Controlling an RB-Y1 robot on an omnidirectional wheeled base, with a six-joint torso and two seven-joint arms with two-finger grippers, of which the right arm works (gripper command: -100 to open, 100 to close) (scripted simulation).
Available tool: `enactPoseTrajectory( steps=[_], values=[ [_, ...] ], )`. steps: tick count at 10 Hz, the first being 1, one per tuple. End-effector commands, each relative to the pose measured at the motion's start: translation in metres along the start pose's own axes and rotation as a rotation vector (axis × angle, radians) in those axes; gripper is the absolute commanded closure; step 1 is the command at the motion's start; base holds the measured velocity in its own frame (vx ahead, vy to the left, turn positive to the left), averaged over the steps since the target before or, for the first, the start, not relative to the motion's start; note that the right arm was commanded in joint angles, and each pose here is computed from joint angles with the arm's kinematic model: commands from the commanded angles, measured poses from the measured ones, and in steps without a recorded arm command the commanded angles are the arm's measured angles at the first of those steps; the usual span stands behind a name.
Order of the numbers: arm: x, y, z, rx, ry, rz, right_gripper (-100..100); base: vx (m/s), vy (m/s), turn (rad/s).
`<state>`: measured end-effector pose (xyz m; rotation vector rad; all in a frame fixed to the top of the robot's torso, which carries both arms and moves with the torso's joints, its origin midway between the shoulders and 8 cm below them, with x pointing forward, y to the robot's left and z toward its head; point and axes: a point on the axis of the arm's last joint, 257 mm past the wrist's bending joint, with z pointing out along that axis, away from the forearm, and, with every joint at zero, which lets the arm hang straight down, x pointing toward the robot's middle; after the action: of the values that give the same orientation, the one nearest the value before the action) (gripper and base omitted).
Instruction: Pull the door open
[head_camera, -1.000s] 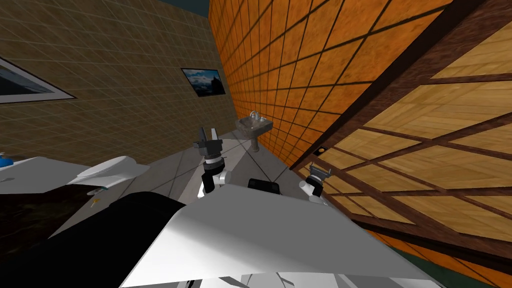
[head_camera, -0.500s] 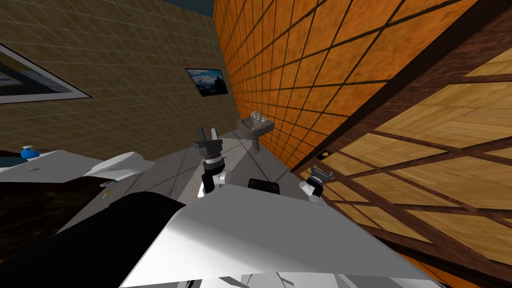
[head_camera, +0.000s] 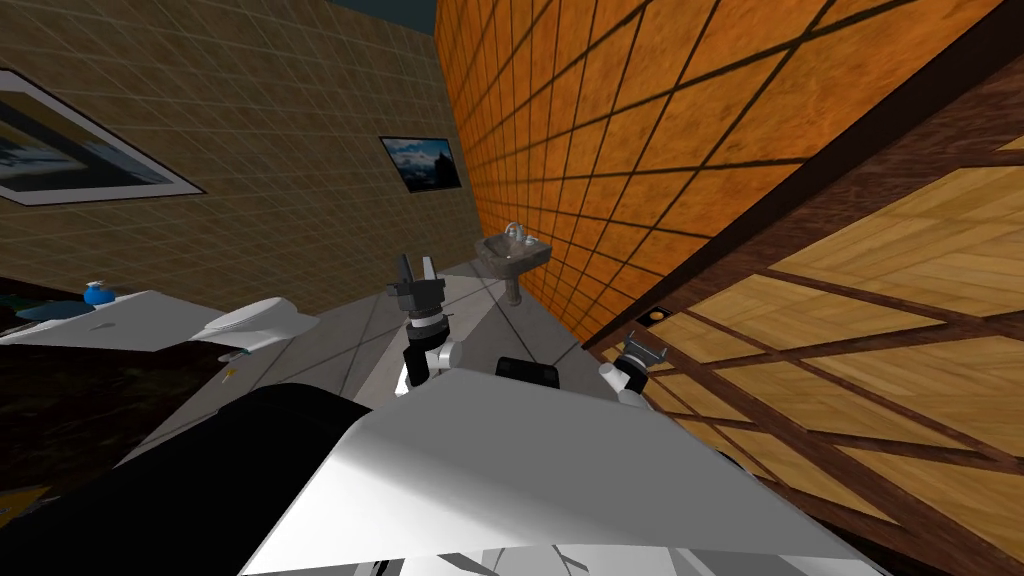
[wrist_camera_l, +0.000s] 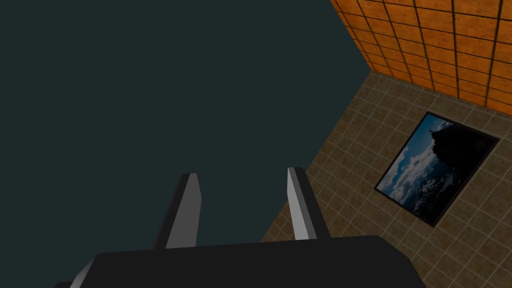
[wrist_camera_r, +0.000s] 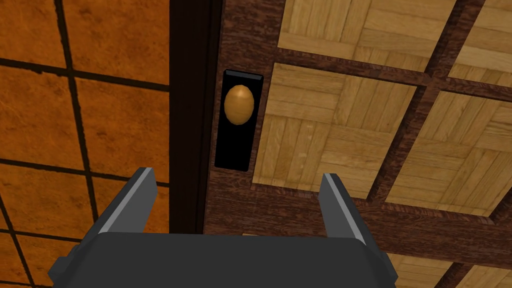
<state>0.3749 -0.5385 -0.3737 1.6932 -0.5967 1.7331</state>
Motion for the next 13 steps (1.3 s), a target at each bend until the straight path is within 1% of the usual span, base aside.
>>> enactPoseTrajectory(
  steps=[1,3,4,7,9,10,12,13],
  values=[
    [-0.005,0.005,0.0003,-0.014,-0.01,0.014,-100,0.022,-0.035,0.045],
    [-0.011,0.012,-0.0002,-0.037,-0.026,0.036,-100,0.042,-0.041,0.081],
    [-0.011,0.012,-0.0002,-0.037,-0.026,0.036,-100,0.038,-0.034,0.034],
    [-0.019,0.021,-0.0014,-0.068,-0.046,0.063,-100,0.037,-0.039,0.063],
    [-0.026,0.03,-0.0031,-0.101,-0.066,0.09,-100,0.052,-0.06,0.096],
    [-0.026,0.03,-0.0031,-0.101,-0.066,0.09,-100,0.046,-0.045,0.034],
    [-0.029,0.034,-0.004,-0.114,-0.073,0.101,-100,0.03,-0.026,0.036],
    [-0.028,0.033,-0.0036,-0.11,-0.071,0.098,-100,0.01,-0.011,0.008]
  ],
)
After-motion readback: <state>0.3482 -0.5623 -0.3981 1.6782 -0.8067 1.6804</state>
